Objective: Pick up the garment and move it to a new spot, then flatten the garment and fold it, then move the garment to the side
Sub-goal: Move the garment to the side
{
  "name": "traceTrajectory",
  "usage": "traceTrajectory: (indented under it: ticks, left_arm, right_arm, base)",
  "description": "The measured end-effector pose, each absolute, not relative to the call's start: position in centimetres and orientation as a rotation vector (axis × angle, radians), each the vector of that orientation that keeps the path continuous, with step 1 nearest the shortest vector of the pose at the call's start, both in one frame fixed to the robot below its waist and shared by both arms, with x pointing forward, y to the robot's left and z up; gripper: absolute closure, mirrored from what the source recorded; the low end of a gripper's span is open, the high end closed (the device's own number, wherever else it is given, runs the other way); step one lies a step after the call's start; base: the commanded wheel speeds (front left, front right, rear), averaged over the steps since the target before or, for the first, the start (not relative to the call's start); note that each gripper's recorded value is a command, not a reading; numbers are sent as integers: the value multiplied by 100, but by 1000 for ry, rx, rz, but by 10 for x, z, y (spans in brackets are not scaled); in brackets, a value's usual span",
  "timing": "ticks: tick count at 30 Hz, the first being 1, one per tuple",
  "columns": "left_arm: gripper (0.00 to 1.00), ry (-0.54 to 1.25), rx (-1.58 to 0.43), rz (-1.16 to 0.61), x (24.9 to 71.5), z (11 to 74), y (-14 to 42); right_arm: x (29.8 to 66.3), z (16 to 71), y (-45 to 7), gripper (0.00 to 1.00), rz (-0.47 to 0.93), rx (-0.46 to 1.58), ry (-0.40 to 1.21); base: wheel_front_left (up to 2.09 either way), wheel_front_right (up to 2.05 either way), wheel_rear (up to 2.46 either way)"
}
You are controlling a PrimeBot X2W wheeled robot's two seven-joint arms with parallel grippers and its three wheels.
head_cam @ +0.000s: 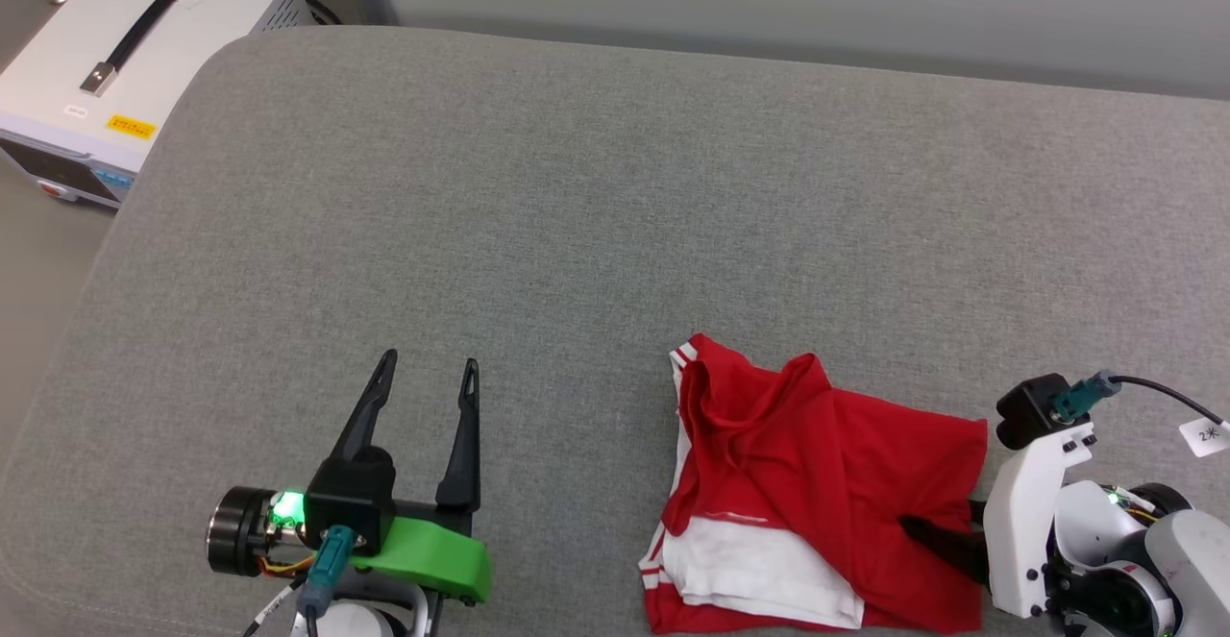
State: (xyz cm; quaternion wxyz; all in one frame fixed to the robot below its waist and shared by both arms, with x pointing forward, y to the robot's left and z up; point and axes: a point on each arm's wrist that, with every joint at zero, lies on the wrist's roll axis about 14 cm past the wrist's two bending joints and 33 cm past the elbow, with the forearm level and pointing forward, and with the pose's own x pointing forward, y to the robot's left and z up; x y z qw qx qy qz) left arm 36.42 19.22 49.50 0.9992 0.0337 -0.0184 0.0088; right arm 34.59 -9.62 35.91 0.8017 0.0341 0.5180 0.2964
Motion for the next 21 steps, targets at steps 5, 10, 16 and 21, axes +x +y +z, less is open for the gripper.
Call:
traceTrajectory:
  ticks: [5, 10, 16, 21]
  left_arm:
    - [0, -32, 67, 19, 364, 494, 193]
    - [0, -36, 62, 14, 364, 494, 190]
    - [0, -50, 55, 7, 363, 499, 186]
    - [0, -61, 52, 6, 364, 502, 184]
  right_arm:
    - [348, 357, -92, 1, 640, 83, 1080]
    - [355, 362, -94, 100, 632, 81, 1013]
    - [366, 380, -95, 100, 633, 85, 907]
    - [387, 410, -104, 100, 625, 41, 779]
  base:
    - [0, 0, 0]
    - [0, 0, 0]
    - [0, 0, 0]
    - [0, 0, 0]
